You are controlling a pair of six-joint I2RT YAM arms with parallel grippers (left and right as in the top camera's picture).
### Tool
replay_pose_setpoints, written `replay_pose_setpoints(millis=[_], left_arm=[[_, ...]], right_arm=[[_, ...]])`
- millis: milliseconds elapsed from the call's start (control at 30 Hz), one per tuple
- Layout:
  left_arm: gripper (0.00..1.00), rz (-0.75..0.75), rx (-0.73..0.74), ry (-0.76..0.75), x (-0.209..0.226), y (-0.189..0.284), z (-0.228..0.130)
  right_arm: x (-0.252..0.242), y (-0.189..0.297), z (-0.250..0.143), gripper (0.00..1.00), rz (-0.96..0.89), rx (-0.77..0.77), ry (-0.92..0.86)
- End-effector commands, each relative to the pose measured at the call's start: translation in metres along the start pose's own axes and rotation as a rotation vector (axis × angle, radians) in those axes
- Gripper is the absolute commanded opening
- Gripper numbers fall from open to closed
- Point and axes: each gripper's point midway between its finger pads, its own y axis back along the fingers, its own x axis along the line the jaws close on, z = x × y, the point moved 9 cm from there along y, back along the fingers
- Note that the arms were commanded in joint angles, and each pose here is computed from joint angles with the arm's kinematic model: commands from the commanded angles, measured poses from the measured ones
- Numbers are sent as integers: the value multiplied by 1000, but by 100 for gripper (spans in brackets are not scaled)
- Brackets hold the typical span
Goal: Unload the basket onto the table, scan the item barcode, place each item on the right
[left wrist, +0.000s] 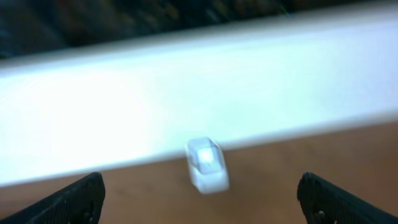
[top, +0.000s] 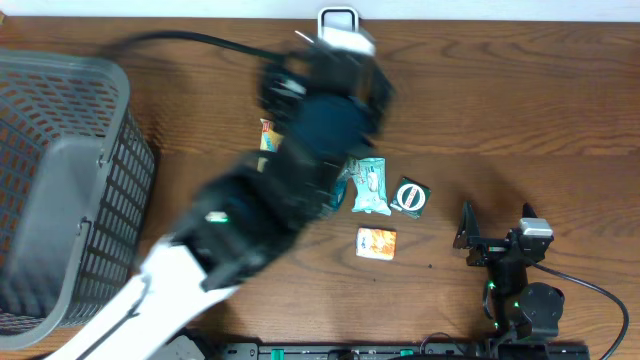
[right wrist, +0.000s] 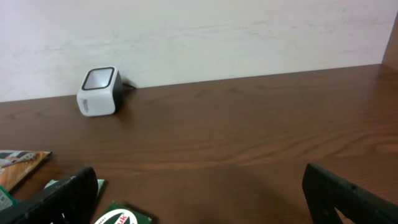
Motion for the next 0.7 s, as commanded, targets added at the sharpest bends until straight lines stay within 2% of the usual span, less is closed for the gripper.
replay_pose_setpoints(millis=[0,67,133,300,667], left_arm=[[98,196,-59,-199,50,0,38],[98,327,-70,-257,73,3,51],[98,470,-104,-214,99,12,63],[98,551,-109,-151,137,36,63],[98,258,-217,-40,157,98,31]], right_arm=[[3,0,-1,99,14,3,11],[3,0,-1,99,14,3,11],[3,0,-1,99,14,3,11],[3,0,-1,99,14,3,11],[3,0,-1,99,14,2,11]])
